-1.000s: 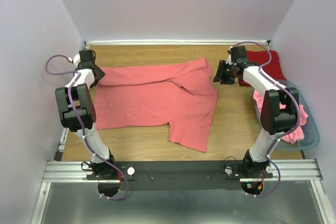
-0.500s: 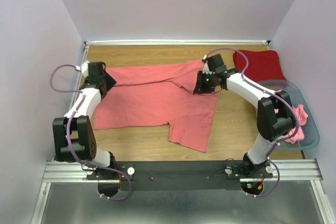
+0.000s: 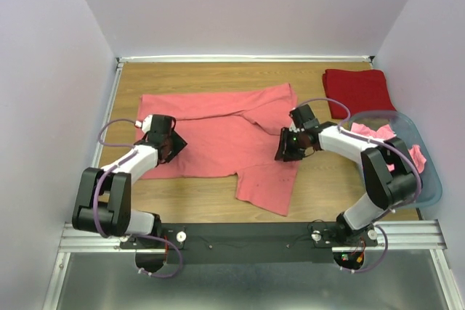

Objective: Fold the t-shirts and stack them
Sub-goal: Fold the tshirt

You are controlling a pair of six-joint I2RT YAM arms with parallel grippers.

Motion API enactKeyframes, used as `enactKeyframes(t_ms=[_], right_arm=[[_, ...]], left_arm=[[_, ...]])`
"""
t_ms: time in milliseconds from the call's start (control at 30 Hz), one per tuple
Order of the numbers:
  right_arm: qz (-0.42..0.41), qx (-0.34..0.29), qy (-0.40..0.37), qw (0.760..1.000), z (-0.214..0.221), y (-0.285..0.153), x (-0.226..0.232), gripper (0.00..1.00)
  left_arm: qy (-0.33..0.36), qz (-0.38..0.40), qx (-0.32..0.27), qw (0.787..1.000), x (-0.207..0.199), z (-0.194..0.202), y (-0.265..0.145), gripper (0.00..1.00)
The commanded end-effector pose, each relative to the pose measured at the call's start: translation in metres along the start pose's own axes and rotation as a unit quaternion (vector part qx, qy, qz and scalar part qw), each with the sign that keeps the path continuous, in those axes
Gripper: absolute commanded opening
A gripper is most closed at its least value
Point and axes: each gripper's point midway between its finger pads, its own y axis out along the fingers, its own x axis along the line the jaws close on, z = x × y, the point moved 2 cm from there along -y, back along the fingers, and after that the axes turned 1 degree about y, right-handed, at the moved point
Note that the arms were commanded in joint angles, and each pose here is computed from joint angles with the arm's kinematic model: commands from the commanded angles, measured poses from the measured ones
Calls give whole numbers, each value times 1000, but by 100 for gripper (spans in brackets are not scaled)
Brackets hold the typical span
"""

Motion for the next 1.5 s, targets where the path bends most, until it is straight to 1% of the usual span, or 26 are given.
enactKeyframes(t_ms=[0,67,100,167,300,367,400,433,467,500,533,567,600,667,700,767,800,867,933,967,1000,1033,1067,1133,1267,1467], right_arm=[[89,35,58,994,44,-9,-48,52],[110,58,68,990,65,-19,-61,55],[114,59,71,989,70,-25,-63,56],[123,47,79,988,76,-40,-67,59],[105,13,90,990,61,-62,-53,64],[95,-23,72,993,38,-72,-43,64],[86,-59,52,993,14,-84,-33,65],[101,-68,51,991,12,-84,-37,65],[97,-99,25,990,-12,-96,-30,66],[108,-111,14,988,-25,-98,-31,66],[122,-128,12,984,-41,-104,-38,66],[122,-150,-9,981,-64,-111,-38,66],[130,-151,-8,980,-75,-108,-45,66],[98,-181,7,979,-111,-115,-57,64],[75,-185,12,980,-122,-115,-58,63],[40,-185,13,982,-146,-108,-69,62],[28,-181,17,983,-161,-102,-75,62],[12,-186,16,982,-178,-97,-81,62],[-11,-203,32,979,-200,-101,-83,62],[-32,-197,53,978,-204,-93,-85,62],[-41,-220,52,973,-217,-93,-84,62],[-44,-223,57,972,-222,-89,-85,61],[-52,-225,63,971,-230,-82,-85,58],[-70,-221,59,971,-240,-78,-81,54],[-63,-213,59,973,-246,-64,-87,54],[-73,-179,75,978,-244,-32,-95,54]], left_arm=[[-45,-19,63,997,19,48,-12,58],[-45,-2,72,996,14,59,-22,57],[-54,10,63,997,8,57,-32,58],[-71,11,76,995,9,68,-42,57],[-77,39,124,988,8,98,-62,58],[-58,57,107,991,3,92,-71,62],[-52,57,55,996,-3,69,-75,66],[-33,64,24,997,-10,54,-78,69],[-5,60,-9,998,-11,35,-79,71],[5,59,-46,997,-19,11,-83,73],[5,70,-73,995,-24,-10,-83,74],[-9,62,-103,993,-16,-40,-79,74],[5,54,-113,992,-11,-56,-73,76],[-24,53,-161,985,-5,-106,-69,78],[-14,49,-146,988,-3,-112,-54,80],[-8,57,-160,985,-8,-137,-44,83],[11,54,-163,985,-10,-155,-31,84],[22,49,-177,983,-16,-181,-24,84],[33,38,-160,986,-12,-189,-4,83],[46,39,-163,985,-14,-196,-1,81],[54,58,-169,982,-26,-207,-2,75],[59,59,-159,984,-27,-205,8,73],[73,66,-169,981,-32,-215,9,68],[87,63,-148,983,-32,-212,26,65],[84,79,-121,986,-39,-211,45,64],[60,83,-79,992,-35,-195,71,71]])
